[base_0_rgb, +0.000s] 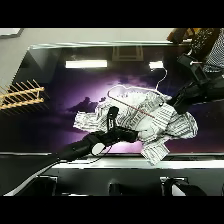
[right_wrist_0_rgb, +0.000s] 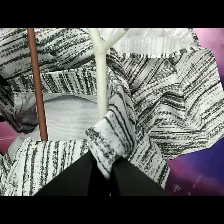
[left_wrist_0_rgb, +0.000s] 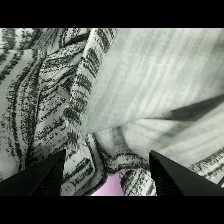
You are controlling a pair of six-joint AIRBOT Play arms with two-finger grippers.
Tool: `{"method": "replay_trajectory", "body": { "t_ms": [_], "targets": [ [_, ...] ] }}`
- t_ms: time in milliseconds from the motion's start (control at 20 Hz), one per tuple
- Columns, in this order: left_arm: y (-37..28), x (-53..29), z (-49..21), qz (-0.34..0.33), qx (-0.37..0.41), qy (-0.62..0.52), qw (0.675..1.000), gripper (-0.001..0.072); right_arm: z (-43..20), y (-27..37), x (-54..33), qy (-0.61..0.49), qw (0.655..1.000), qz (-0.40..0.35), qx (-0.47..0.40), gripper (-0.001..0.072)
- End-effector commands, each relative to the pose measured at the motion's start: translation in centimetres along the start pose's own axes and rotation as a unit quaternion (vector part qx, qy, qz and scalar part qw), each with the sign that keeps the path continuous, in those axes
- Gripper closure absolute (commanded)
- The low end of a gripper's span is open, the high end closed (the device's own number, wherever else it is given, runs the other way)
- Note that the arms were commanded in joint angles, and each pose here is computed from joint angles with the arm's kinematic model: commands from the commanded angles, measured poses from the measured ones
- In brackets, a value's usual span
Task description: Fold the clothes and pants, and hang the long-sleeved shirts on hangers.
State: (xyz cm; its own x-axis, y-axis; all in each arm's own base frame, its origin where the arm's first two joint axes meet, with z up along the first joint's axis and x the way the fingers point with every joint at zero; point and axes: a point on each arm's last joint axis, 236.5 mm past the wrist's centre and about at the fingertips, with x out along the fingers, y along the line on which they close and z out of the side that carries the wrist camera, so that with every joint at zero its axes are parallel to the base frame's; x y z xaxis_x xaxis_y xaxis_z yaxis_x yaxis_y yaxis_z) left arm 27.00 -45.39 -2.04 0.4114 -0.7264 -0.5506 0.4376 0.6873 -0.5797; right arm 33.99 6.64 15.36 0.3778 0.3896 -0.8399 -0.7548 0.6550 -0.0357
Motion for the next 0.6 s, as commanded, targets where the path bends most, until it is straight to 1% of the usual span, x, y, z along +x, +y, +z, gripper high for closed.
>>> {"method": "replay_trajectory", "body": {
  "t_ms": [0, 50, 100, 150, 250, 300, 350, 450, 500, 550],
  "targets": [
    [0.6, 2.1, -0.5, 0.007, -0.007, 0.003, 1.0, 0.0115, 0.0, 0.0, 0.0, 0.0, 1.0, -0.001, 0.001, 0.0676],
    [0.9, 2.5, -0.8, 0.011, -0.007, 0.007, 1.0, 0.0131, 0.0, 0.0, 0.0, 0.0, 1.0, -0.001, 0.001, 0.0676],
    [1.1, 2.8, -1.1, 0.014, -0.006, 0.01, 1.0, 0.0234, 0.0, 0.0, 0.0, 0.0, 1.0, -0.001, 0.001, 0.0676],
    [1.4, 3.0, -1.4, 0.016, -0.007, 0.013, 1.0, 0.0271, 0.0, 0.0, 0.0, -0.001, 1.0, -0.001, 0.001, 0.0676],
    [1.7, 3.3, -1.7, 0.02, -0.007, 0.016, 1.0, 0.0272, 0.1, -0.1, 0.0, -0.002, 1.0, -0.003, 0.001, 0.0676],
    [2.0, 3.4, -2.0, 0.022, -0.007, 0.019, 1.0, 0.0312, 0.1, -0.1, 0.0, -0.002, 1.0, -0.003, 0.001, 0.0676],
    [2.2, 3.6, -2.2, 0.024, -0.007, 0.021, 0.999, 0.0423, 0.1, -0.2, 0.0, -0.003, 1.0, -0.004, 0.001, 0.0676],
    [2.3, 3.8, -2.2, 0.025, -0.016, 0.019, 0.999, 0.0573, 0.1, -0.1, -0.1, -0.002, 1.0, -0.004, 0.003, 0.0676],
    [2.1, 3.8, -1.9, 0.023, -0.017, 0.016, 0.999, 0.064, 0.1, -0.1, -0.1, -0.002, 1.0, -0.003, 0.008, 0.0676],
    [1.9, 3.9, -1.6, 0.021, -0.017, 0.014, 1.0, 0.0675, 0.1, -0.1, -0.1, -0.001, 1.0, -0.002, 0.012, 0.0676]
  ]
}}
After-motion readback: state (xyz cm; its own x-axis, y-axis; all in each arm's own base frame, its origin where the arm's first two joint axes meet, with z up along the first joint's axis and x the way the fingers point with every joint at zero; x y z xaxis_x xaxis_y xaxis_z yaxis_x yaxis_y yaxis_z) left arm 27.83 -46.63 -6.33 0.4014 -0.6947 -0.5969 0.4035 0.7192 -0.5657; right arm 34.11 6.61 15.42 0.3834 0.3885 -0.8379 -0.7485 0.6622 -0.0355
